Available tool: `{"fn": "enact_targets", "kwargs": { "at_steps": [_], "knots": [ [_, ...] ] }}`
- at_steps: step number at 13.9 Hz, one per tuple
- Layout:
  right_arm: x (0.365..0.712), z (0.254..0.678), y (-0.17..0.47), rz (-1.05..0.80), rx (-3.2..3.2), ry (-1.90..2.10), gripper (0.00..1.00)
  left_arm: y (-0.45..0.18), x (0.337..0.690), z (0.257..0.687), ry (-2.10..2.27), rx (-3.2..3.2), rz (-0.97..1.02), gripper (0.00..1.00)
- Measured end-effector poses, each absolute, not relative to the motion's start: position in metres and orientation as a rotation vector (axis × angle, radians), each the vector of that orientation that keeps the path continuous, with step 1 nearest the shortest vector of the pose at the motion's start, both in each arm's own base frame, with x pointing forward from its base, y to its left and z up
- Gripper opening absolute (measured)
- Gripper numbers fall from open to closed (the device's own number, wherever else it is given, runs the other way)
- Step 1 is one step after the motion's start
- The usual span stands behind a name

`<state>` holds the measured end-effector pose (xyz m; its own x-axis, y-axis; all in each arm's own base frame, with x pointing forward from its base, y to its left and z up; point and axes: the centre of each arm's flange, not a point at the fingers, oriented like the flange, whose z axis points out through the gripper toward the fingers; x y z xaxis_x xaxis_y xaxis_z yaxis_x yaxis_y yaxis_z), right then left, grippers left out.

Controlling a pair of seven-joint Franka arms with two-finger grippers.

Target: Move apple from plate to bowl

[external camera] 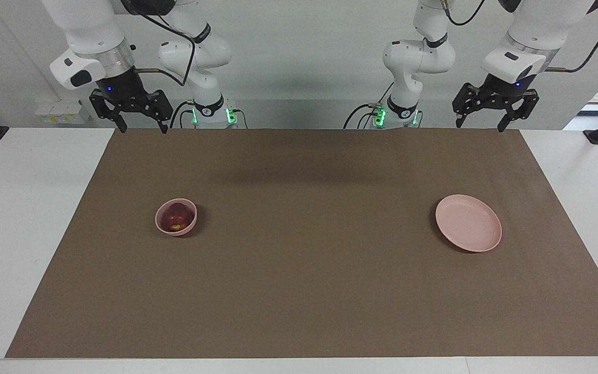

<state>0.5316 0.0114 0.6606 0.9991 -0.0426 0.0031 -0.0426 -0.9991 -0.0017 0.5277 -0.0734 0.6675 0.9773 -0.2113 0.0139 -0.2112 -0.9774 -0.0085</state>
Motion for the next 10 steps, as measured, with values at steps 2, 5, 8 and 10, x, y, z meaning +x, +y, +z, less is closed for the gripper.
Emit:
{"fn": "enact_targets", "kwargs": {
  "at_steps": [2,5,8,10],
  "knots": [
    [0.53,0.659,0.012,0.005,-3.139,0.066,1.0,-0.072,0.528,0.668,0.328,-3.117,-0.023,1.0],
    [0.524,0.645,0.003,0.055,-3.136,0.04,1.0,-0.071,0.528,0.668,0.327,-3.117,-0.023,1.0],
    [0.515,0.641,-0.046,0.069,-3.128,0.083,1.0,-0.069,0.528,0.668,0.319,-3.118,-0.023,1.0],
    [0.512,0.644,-0.064,0.059,-3.126,0.103,1.0,-0.069,0.528,0.668,0.318,-3.118,-0.023,1.0]
  ]
}}
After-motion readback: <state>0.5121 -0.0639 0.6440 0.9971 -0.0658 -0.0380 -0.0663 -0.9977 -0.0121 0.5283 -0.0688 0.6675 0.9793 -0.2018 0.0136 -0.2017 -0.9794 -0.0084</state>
